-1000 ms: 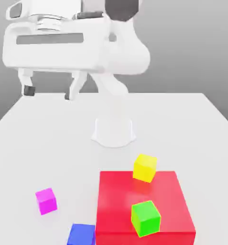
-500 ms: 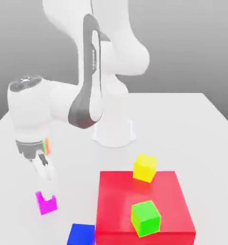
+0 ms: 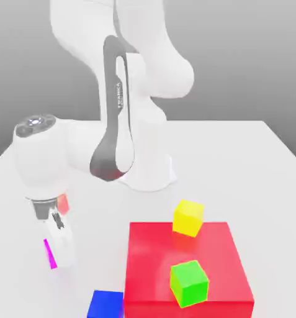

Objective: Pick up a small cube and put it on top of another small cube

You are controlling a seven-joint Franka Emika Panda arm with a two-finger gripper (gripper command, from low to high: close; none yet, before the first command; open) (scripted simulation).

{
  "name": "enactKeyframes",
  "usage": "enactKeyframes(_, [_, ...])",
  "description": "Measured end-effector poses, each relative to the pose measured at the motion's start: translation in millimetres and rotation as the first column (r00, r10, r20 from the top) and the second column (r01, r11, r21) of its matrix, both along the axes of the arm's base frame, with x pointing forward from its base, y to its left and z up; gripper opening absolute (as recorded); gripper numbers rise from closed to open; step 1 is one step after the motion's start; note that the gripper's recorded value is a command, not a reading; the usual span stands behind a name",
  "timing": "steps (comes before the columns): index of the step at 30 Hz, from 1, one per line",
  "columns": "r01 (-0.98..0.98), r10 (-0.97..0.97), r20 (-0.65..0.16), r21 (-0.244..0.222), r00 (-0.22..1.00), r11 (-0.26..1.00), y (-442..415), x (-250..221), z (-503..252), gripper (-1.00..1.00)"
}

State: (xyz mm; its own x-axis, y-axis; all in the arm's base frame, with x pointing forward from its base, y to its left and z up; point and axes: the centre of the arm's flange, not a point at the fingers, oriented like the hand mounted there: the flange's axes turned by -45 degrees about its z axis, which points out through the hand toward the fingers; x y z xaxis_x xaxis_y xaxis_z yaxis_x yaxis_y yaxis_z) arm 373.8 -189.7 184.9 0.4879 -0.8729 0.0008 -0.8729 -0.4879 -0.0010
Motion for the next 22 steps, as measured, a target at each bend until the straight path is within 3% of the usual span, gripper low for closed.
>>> enactKeyframes(6, [-0.326, 0.326, -0.002, -0.001, 0.945, 0.945, 35, 55, 25, -1.0])
enactKeyframes(13, [-0.693, 0.693, -0.001, 0.001, 0.721, 0.721, 99, 118, 55, -1.0])
enactKeyframes(18, [-0.759, 0.759, -0.001, 0.0, 0.652, 0.652, 115, 131, 10, -1.0])
enactKeyframes(19, [-0.76, 0.76, -0.001, 0.0, 0.65, 0.65, 115, 131, 1, 1.0])
enactKeyframes(22, [-0.76, 0.76, -0.001, 0.0, 0.65, 0.65, 115, 131, 1, 1.0])
